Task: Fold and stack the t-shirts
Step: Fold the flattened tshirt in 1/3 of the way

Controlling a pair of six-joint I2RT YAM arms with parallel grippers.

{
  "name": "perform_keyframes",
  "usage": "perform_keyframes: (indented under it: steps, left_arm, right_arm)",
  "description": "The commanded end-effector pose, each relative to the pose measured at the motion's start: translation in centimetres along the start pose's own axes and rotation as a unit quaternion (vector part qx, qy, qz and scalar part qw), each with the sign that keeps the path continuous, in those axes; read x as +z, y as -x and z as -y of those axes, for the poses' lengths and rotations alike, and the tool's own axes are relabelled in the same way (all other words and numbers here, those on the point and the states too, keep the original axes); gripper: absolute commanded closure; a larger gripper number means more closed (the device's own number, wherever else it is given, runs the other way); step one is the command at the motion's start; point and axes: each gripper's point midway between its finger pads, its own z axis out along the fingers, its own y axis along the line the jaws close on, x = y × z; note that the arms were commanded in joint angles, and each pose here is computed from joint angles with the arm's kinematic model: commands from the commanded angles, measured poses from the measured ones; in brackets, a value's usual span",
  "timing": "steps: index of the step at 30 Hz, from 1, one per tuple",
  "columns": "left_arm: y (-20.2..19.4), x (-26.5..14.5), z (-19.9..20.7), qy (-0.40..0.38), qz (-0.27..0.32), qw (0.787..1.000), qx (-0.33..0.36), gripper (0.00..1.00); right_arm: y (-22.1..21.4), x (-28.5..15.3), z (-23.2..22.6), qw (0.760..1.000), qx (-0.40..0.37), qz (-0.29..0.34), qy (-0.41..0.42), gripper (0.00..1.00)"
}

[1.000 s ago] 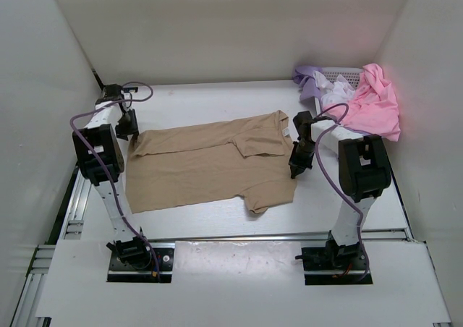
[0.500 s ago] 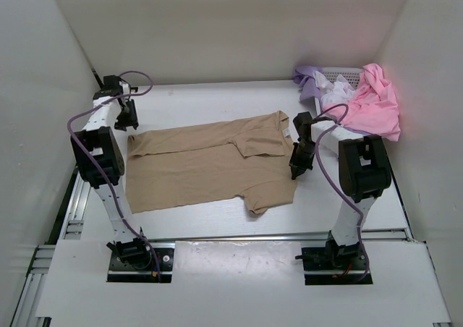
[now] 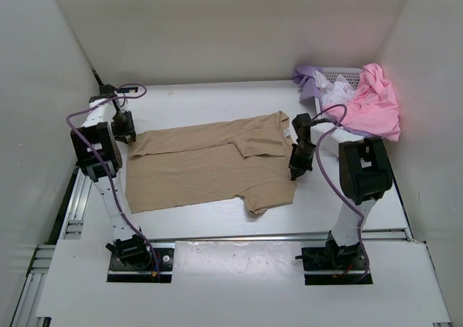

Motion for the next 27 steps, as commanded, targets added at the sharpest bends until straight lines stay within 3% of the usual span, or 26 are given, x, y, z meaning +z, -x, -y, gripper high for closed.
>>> perform_keyframes:
  steps: [1, 8, 13, 17, 21, 27]
  left_arm:
    - [1.5, -2.9, 1.0, -0.019, 0.032, 0.999, 0.005, 0.53]
    - [0.5, -3.0, 1.4, -0.029, 0.011, 1.0, 0.003, 0.59]
    - [0.1, -2.3, 1.7, -0.039, 0.0, 0.999, 0.003, 0.9]
    - [2.0, -2.4, 0.1, 0.006, 0.029, 1.0, 0.004, 0.9]
    - [4.8, -2.3, -2.9, 0.105, 0.077, 0.992, 0.002, 0.9]
    - [6.5, -1.7, -2.1, 0.12, 0.093, 0.988, 0.013, 0.9]
  right_arm:
    - [-0.5, -0.3, 0.4, 1.0, -0.01, 0.007, -0.001, 1.0]
    - [-0.6, 0.0, 0.5, 1.0, -0.015, 0.002, -0.003, 1.0]
    - [-0.5, 0.0, 0.7, 1.0, -0.015, 0.005, -0.007, 1.0]
    - [-0.3, 0.1, 1.0, 1.0, -0.015, 0.01, -0.017, 1.0]
    - [-0.1, 0.1, 1.3, 0.999, -0.015, 0.015, -0.025, 1.0]
    - [0.1, -0.4, 0.7, 1.0, -0.019, 0.015, -0.013, 1.0]
